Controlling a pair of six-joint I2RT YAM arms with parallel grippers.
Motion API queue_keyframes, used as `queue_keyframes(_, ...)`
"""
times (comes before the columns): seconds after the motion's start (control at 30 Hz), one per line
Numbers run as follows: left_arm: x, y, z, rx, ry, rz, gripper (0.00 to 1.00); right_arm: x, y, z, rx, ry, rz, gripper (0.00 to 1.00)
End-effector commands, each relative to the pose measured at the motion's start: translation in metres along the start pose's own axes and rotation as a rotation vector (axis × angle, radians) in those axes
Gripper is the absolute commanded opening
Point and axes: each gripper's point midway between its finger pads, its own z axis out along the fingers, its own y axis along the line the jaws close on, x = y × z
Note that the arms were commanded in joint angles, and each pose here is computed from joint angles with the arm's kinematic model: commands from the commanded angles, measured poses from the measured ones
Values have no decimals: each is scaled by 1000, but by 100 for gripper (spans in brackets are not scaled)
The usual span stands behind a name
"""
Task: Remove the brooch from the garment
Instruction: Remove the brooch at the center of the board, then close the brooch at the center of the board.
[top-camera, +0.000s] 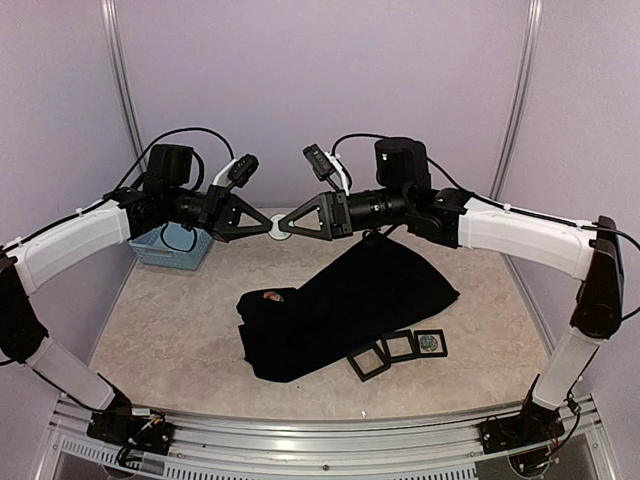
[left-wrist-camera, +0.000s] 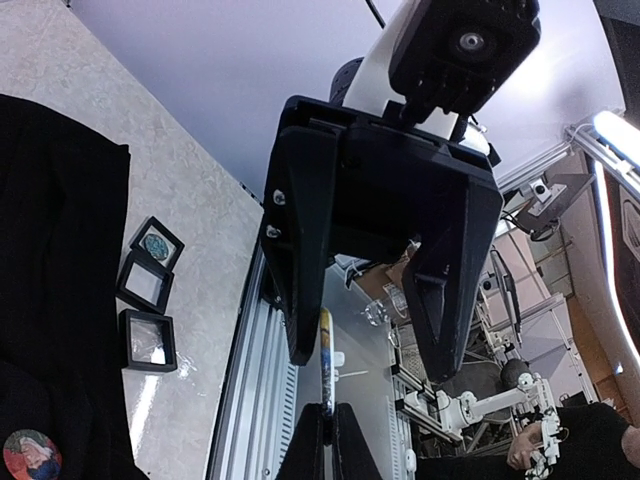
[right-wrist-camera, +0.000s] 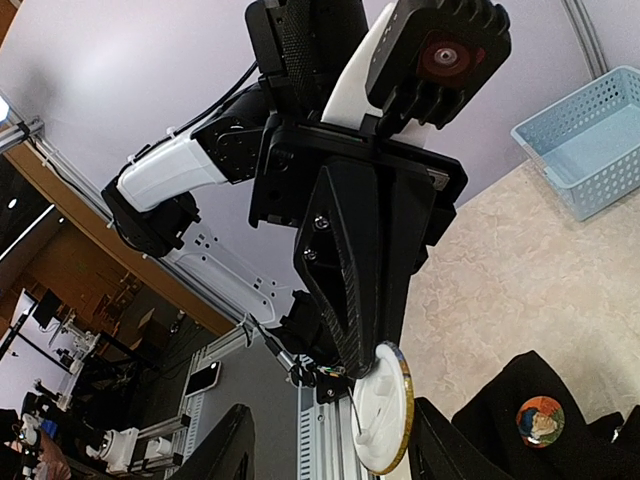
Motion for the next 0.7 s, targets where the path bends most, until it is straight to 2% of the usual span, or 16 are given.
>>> queue_keyframes(0.0, -5, -2, 0, -25, -11, 23, 0, 15, -3, 10, 3, 54, 23, 50)
queue_keyframes(0.17, -5, 0, 0, -33, -14, 20, 0, 17, -4, 12, 9, 56, 27, 46)
queue_keyframes(0.5, -4, 0, 0, -32, -10, 21, 0, 18, -11, 14, 28, 51, 39, 30)
queue_keyframes(0.67, -4, 0, 0, -32, -9, 20, 0, 17, -14, 14, 43, 49, 41, 26)
